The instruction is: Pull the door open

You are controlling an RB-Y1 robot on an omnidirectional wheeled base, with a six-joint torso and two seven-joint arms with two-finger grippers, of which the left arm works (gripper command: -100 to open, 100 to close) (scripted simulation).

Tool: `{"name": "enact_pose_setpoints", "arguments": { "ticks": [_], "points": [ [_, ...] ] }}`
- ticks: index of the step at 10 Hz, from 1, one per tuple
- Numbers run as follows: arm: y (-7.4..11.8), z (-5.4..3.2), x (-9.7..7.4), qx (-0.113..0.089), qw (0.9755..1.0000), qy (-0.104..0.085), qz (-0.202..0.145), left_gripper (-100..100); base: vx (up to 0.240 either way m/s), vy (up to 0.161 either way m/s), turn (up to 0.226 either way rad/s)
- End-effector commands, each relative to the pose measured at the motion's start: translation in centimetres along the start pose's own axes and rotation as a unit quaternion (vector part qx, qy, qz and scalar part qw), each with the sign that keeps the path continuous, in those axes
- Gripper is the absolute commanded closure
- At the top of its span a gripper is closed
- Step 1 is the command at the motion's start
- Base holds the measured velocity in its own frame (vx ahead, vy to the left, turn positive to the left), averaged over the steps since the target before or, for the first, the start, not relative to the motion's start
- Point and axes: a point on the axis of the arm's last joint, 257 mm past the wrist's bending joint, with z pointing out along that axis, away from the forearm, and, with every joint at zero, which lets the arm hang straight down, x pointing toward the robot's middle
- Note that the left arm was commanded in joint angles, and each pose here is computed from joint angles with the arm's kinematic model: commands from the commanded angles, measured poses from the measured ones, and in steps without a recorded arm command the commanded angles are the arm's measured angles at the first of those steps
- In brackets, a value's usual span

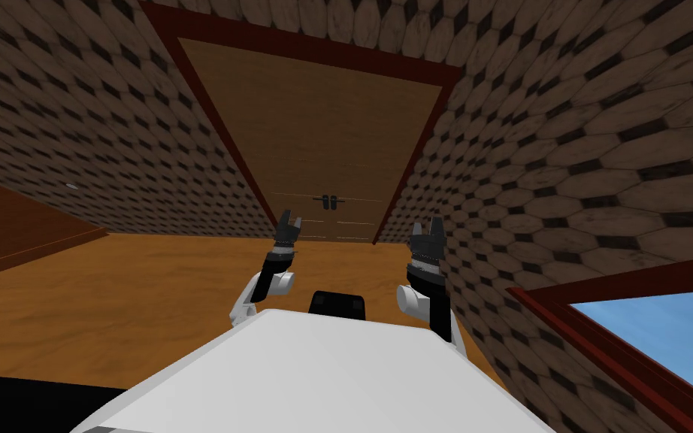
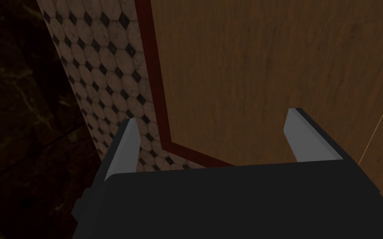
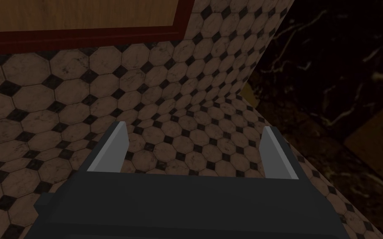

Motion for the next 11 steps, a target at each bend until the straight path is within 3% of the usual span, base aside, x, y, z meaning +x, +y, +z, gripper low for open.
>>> {"name": "enact_pose_setpoints", "arguments": {
  "ticks": [1,5,6,11],
  "points": [
    [2.0,-0.12,-0.5,-0.019,0.9998,0.001,0.002,-100,0.134,0.014,-0.049],
    [5.2,-0.30,-1.4,-0.051,0.9987,0.000,0.004,-100,0.118,0.015,-0.033],
    [6.8,-0.43,-1.9,-0.067,0.9977,-0.002,0.005,-100,0.140,0.022,-0.056],
    [10.8,-0.88,-3.3,-0.108,0.9941,-0.009,0.007,-100,0.108,0.016,-0.034]
  ]
}}
